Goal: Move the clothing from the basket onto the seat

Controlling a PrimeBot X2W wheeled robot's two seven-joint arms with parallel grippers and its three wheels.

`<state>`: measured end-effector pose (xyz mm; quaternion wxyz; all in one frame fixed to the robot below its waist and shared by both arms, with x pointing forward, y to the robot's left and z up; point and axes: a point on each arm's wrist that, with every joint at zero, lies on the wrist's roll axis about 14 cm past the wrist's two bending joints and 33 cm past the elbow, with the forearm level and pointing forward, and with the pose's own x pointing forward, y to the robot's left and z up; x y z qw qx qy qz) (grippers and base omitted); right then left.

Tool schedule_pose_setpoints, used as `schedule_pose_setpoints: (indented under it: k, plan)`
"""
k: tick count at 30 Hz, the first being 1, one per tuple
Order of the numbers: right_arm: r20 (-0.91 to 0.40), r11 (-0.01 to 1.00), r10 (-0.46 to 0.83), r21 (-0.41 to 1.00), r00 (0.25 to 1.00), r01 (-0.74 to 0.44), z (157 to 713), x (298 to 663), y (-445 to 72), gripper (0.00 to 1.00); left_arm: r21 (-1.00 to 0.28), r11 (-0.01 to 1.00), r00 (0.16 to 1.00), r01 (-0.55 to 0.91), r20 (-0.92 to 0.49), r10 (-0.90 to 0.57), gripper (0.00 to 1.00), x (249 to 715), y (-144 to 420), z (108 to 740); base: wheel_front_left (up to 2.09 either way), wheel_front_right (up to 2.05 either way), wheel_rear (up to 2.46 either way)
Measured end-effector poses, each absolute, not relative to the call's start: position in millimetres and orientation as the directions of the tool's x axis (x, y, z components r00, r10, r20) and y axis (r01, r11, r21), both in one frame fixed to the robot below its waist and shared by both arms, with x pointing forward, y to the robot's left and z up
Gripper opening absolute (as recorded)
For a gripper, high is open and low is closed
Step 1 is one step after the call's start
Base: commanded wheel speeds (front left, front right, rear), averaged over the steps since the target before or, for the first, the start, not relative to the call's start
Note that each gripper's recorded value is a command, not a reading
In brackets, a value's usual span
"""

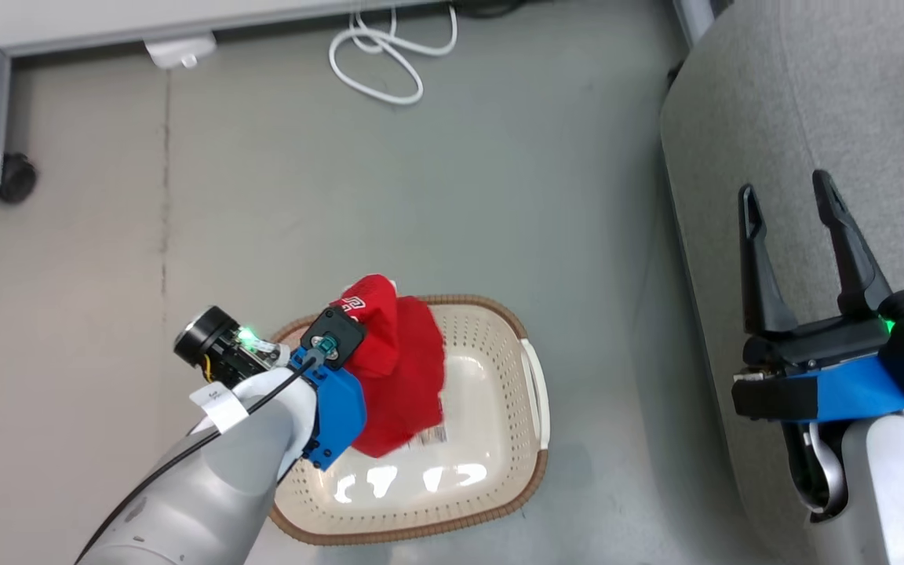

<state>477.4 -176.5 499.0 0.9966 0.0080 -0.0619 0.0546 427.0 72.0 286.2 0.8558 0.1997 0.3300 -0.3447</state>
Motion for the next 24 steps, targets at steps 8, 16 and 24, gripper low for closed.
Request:
schedule_pose_setpoints:
  k: [8,16,24]
  plan:
    - [0.160,0.993,0.117,0.017,0.980,-0.121,520,458,-171,1.00,0.128,0.744,0.657,0.656,-0.581,-0.480,0.00,434,61,335,0.00,0.00,0.00]
    - [0.195,0.991,0.126,0.020,0.973,-0.132,539,439,-166,1.00,0.101,0.816,0.785,0.570,-0.360,-0.504,0.00,447,49,406,0.00,0.00,0.00]
    - [0.224,0.988,0.142,0.022,0.964,-0.151,552,424,-158,1.00,0.073,0.850,0.849,0.521,-0.148,-0.507,0.00,445,44,472,0.00,0.00,0.00]
